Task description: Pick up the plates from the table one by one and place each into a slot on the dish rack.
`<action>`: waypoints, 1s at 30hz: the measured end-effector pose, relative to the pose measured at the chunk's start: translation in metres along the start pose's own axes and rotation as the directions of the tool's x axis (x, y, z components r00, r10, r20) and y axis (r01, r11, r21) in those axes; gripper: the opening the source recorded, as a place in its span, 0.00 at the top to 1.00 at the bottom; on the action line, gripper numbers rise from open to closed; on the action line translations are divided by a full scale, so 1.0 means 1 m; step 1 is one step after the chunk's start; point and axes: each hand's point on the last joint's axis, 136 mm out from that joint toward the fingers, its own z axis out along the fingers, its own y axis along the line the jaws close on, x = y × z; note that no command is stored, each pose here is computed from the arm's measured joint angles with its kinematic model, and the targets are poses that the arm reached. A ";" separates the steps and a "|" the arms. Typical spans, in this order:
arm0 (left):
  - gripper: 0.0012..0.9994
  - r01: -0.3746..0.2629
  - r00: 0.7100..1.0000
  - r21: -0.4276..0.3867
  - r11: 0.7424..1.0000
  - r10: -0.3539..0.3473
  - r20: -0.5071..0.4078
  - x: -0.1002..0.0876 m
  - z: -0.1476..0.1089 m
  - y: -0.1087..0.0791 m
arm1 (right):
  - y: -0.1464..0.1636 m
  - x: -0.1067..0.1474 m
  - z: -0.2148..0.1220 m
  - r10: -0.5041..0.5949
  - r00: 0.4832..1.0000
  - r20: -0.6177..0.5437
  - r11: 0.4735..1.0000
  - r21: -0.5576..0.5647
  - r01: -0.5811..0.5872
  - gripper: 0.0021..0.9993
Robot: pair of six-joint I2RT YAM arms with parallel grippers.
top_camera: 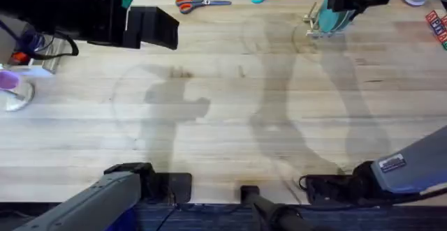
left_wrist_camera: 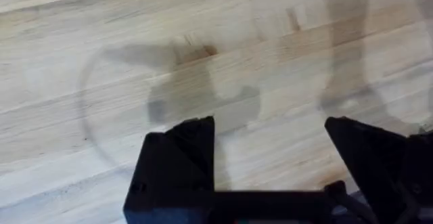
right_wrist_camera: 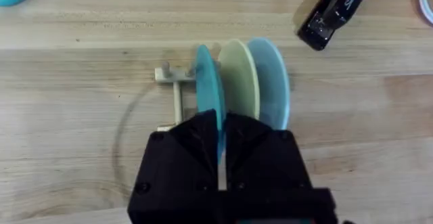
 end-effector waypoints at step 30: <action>0.01 0.000 1.000 0.000 1.000 0.000 0.000 0.000 0.000 0.000 | -0.002 -0.036 -0.072 0.007 0.991 0.137 1.000 -0.014 -0.005 0.75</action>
